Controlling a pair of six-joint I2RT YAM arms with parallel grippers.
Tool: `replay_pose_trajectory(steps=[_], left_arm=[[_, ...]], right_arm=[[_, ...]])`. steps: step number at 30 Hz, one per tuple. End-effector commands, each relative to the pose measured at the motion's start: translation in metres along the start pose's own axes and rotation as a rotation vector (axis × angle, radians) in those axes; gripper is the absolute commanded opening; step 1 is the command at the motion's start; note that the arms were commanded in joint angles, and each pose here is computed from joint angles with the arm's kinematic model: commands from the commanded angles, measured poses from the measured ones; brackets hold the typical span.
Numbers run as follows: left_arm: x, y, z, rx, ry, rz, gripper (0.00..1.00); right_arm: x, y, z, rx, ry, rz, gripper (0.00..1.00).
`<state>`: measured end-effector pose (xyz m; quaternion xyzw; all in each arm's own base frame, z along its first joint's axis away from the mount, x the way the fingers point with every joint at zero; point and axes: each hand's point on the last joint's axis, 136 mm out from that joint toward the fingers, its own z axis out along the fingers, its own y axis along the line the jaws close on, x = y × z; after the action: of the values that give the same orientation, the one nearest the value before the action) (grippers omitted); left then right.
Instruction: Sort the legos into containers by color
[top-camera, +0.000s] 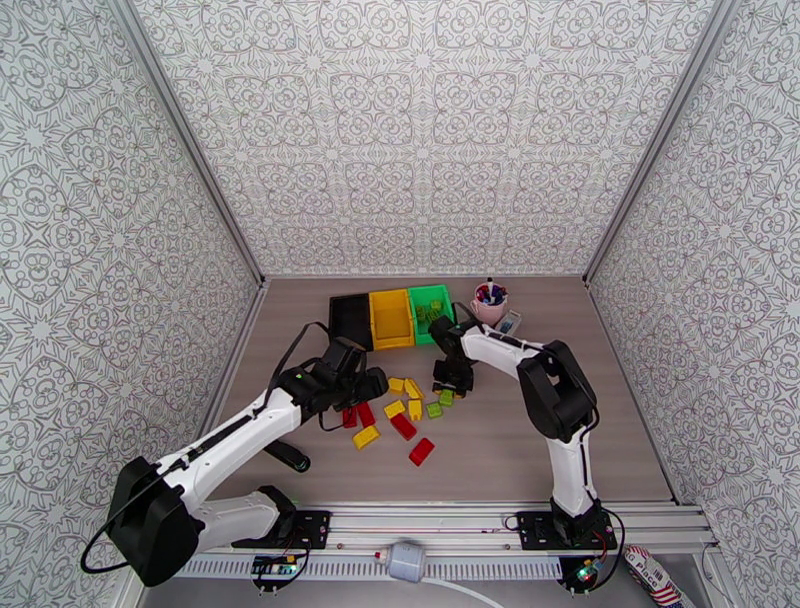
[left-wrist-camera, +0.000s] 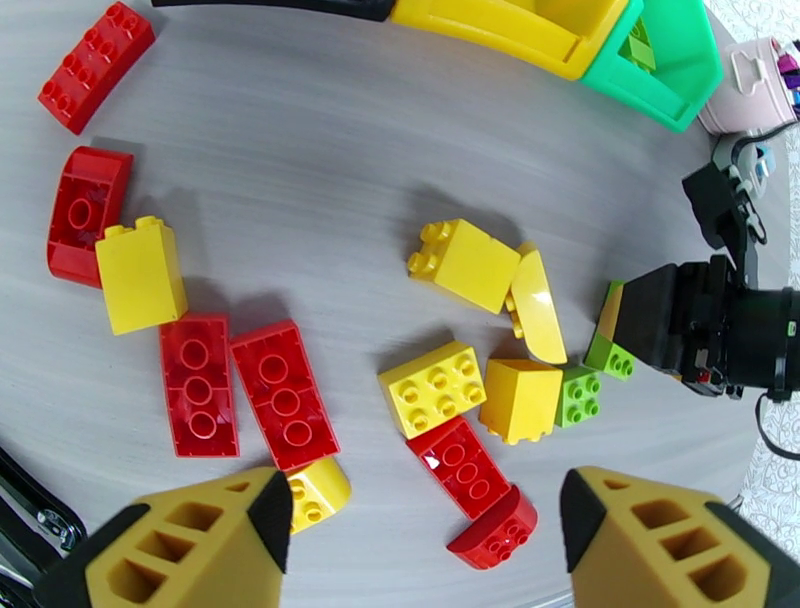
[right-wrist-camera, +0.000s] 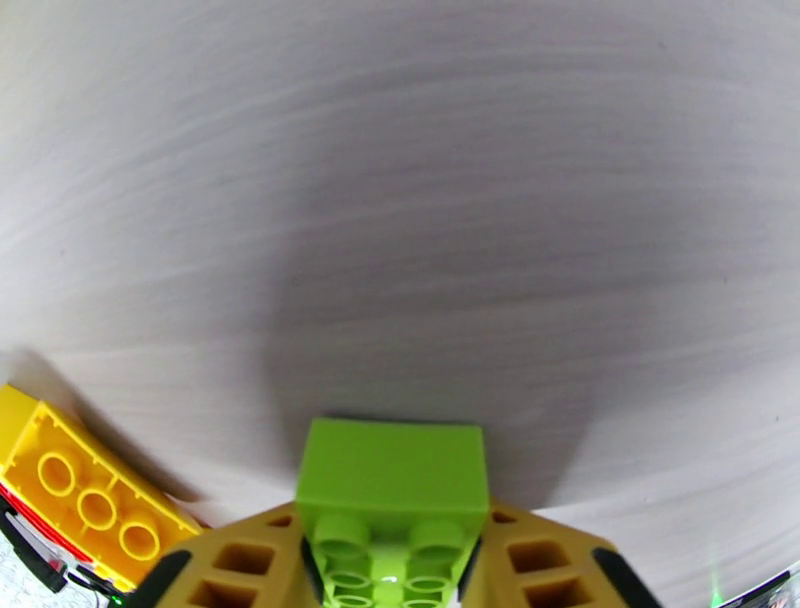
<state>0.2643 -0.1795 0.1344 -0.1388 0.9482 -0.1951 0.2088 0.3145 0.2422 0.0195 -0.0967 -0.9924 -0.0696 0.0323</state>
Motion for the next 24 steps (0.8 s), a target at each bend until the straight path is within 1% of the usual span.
replay_pose_trajectory(steps=[1, 3, 4, 7, 10, 15, 18, 20, 24], left_arm=[[-0.002, -0.011, 0.000, 0.037, 0.014, 0.017, 0.84], [-0.003, -0.016, 0.000, 0.055, 0.015, 0.029, 0.90], [-0.004, -0.019, 0.000, 0.063, 0.014, 0.033, 0.99], [-0.007, -0.028, 0.001, 0.076, 0.023, 0.055, 0.99], [-0.010, -0.040, 0.006, 0.098, 0.041, 0.076, 0.99], [-0.015, -0.078, 0.018, 0.189, 0.096, 0.143, 0.99], [-0.016, -0.102, 0.028, 0.233, 0.126, 0.191, 0.99], [-0.015, -0.119, 0.034, 0.287, 0.164, 0.203, 0.98], [-0.027, -0.137, 0.042, 0.307, 0.170, 0.222, 0.97]], right_arm=[[0.004, -0.005, 0.004, 0.039, -0.001, -0.025, 0.30], [0.000, -0.005, -0.003, 0.031, -0.019, -0.032, 0.28], [-0.002, -0.005, -0.008, 0.025, -0.029, -0.032, 0.26], [-0.009, -0.007, -0.023, -0.005, -0.055, -0.023, 0.22], [-0.019, -0.008, -0.039, -0.044, -0.082, -0.004, 0.20], [-0.038, -0.004, -0.067, -0.131, -0.112, 0.034, 0.20], [-0.056, 0.002, -0.085, -0.195, -0.134, 0.059, 0.19], [-0.071, 0.007, -0.098, -0.241, -0.153, 0.081, 0.19], [-0.102, 0.017, -0.121, -0.307, -0.184, 0.120, 0.19]])
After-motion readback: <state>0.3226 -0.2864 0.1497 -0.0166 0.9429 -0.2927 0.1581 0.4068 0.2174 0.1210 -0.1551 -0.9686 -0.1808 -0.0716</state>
